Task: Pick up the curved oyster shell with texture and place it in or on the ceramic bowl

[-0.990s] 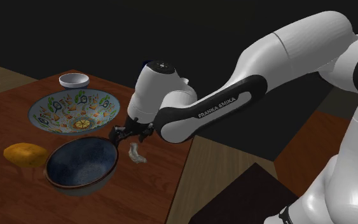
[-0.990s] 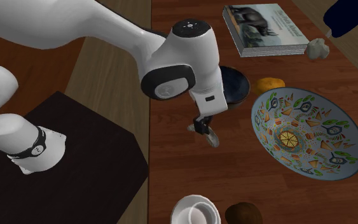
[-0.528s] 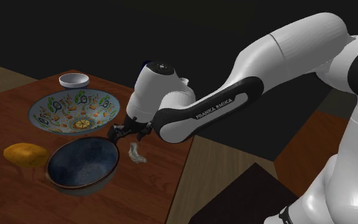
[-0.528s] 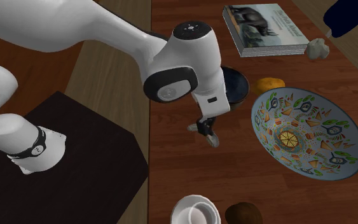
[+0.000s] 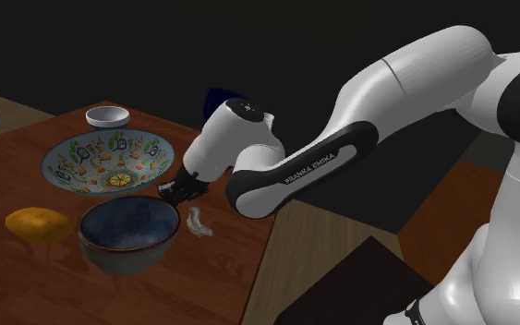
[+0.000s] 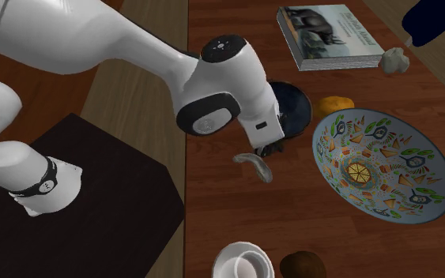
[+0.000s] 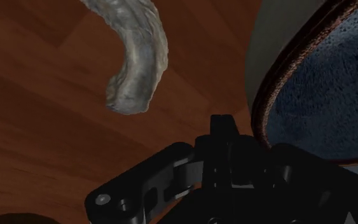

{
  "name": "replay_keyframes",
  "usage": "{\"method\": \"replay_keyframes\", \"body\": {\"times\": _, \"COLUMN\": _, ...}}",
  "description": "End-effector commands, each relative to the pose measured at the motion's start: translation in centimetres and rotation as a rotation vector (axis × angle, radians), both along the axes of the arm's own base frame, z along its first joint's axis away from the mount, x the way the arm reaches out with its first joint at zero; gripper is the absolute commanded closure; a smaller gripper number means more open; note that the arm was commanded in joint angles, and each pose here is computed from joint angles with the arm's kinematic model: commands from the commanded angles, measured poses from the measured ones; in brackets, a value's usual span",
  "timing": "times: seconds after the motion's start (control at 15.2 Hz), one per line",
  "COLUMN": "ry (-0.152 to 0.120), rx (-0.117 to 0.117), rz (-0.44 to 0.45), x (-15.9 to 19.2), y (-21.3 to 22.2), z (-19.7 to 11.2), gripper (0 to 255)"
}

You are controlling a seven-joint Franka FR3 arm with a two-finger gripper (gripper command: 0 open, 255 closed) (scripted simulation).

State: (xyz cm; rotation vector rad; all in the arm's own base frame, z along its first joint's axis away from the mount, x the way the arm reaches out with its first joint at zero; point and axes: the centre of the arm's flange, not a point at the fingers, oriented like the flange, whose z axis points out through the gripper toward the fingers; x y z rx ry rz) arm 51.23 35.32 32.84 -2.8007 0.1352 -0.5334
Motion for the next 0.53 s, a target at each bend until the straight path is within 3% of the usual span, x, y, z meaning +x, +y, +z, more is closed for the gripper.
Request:
{"method": "replay_keyframes", "body": {"times": 0.0, "ry": 0.188, "rx": -0.16, "rz": 0.017, "x": -3.1, "y": 0.2, "z": -6.0, "gripper": 255}}
{"method": "replay_keyframes", "body": {"times": 0.07, "ry": 0.189, "rx": -0.158, "rz": 0.017, "x": -3.0, "y": -0.9, "z": -7.2, "gripper": 255}}
{"method": "replay_keyframes", "body": {"times": 0.13, "ry": 0.19, "rx": -0.157, "rz": 0.019, "x": -3.8, "y": -0.8, "z": -5.9, "gripper": 255}}
{"method": "replay_keyframes", "body": {"times": 0.2, "ry": 0.185, "rx": -0.162, "rz": 0.017, "x": -3.8, "y": -0.8, "z": -7.6, "gripper": 255}}
{"method": "replay_keyframes", "body": {"times": 0.26, "ry": -0.119, "rx": 0.135, "rz": 0.02, "x": -0.9, "y": 0.0, "z": -0.3, "gripper": 255}}
{"method": "replay_keyframes", "body": {"times": 0.33, "ry": -0.119, "rx": 0.135, "rz": 0.02, "x": -0.9, "y": 0.0, "z": -0.3, "gripper": 0}}
{"method": "replay_keyframes", "body": {"times": 0.46, "ry": 0.024, "rx": 0.064, "rz": -0.033, "x": -0.5, "y": -0.8, "z": -0.3, "gripper": 0}}
